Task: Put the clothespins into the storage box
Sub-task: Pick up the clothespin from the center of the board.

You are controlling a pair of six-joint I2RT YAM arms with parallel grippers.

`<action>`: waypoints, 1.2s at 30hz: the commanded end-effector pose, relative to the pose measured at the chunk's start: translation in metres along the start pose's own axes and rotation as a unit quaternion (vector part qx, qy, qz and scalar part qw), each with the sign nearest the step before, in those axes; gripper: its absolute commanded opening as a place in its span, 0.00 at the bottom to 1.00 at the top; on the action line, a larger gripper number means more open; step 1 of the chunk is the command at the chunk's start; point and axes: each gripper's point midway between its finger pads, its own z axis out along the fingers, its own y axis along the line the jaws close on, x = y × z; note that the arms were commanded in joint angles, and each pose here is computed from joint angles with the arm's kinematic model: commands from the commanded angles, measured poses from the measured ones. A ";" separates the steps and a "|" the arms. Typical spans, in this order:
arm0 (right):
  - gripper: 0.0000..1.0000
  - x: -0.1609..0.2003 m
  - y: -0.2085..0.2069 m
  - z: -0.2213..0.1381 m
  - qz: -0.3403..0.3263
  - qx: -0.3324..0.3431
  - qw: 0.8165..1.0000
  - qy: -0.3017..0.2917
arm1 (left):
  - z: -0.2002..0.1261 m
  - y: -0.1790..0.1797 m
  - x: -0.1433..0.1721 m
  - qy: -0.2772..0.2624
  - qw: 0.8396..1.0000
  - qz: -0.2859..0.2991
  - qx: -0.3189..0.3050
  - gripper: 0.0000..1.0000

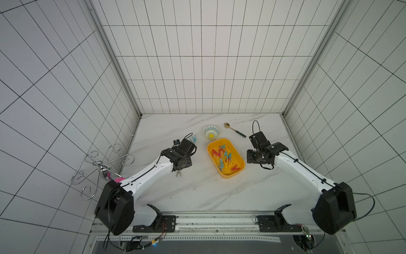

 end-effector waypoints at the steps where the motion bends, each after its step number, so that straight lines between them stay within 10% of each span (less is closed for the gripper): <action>1: 0.52 -0.017 0.012 -0.008 -0.004 -0.010 1.000 -0.017 | 0.007 0.012 0.006 -0.002 0.999 -0.037 -0.001 0.36; 36: 0.52 -0.012 0.017 0.000 -0.012 -0.001 1.000 -0.010 | 0.068 0.039 0.045 0.044 0.997 -0.045 -0.033 0.21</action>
